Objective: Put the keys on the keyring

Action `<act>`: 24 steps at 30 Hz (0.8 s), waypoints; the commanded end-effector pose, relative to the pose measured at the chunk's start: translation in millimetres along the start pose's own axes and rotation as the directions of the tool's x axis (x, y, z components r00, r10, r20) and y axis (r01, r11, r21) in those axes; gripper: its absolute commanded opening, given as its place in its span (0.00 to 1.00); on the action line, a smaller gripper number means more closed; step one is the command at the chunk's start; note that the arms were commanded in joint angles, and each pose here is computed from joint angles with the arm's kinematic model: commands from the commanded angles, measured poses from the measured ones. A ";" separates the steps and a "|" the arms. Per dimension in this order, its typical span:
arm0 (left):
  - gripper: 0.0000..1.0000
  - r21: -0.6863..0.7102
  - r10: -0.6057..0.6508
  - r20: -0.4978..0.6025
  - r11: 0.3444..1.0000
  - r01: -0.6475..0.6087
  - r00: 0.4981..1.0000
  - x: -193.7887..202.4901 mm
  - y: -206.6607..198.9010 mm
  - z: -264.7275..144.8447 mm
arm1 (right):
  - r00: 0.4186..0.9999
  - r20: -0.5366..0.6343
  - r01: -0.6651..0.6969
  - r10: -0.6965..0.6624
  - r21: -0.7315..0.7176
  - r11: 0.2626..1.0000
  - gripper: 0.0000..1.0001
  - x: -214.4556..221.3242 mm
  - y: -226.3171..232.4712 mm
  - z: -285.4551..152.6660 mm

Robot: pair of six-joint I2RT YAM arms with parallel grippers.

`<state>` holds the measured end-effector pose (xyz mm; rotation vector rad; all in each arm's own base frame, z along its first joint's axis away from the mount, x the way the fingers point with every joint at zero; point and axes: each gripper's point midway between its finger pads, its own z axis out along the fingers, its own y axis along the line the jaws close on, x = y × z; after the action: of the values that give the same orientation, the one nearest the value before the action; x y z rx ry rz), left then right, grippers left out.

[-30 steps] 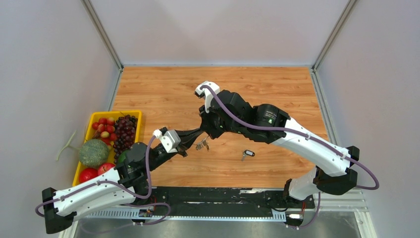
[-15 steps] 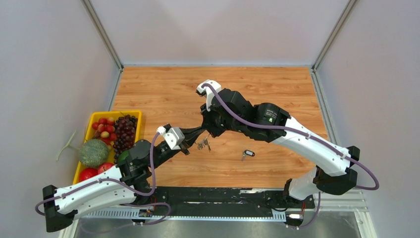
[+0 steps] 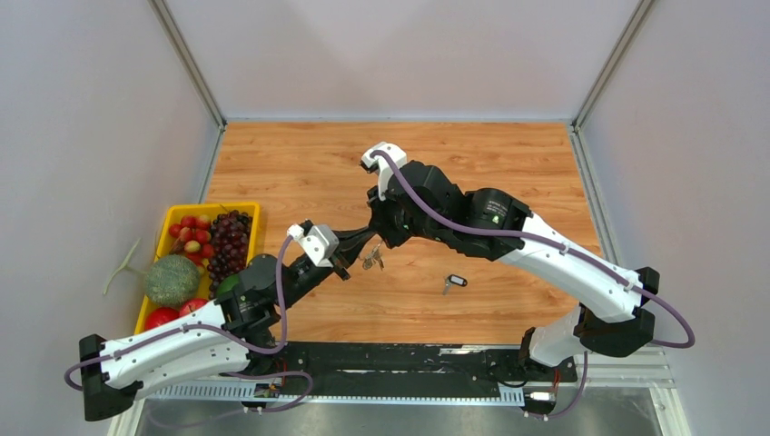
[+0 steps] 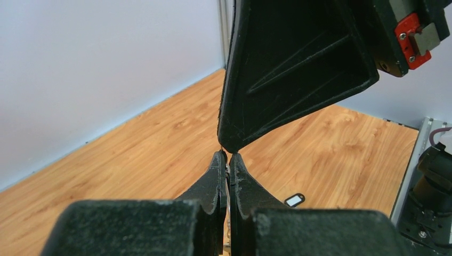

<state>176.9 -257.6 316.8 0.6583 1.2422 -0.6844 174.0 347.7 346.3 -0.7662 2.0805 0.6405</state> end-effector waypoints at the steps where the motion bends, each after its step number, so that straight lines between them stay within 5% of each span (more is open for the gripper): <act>1: 0.00 -0.110 -0.024 -0.018 0.994 0.022 1.000 -0.5 18.8 0.8 | 0.996 0.078 -0.021 0.032 -0.138 0.990 0.00 -19.9 34.1 -11.4; 24: 0.00 -0.140 -0.069 0.103 0.987 0.083 0.992 -20.2 29.8 -29.9 | 0.996 0.086 -0.018 0.022 -0.043 0.999 0.00 -12.9 14.4 -6.9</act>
<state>169.2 -229.2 327.0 0.5387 1.2183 -0.7171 169.4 368.7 353.6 -0.7634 2.0153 0.7149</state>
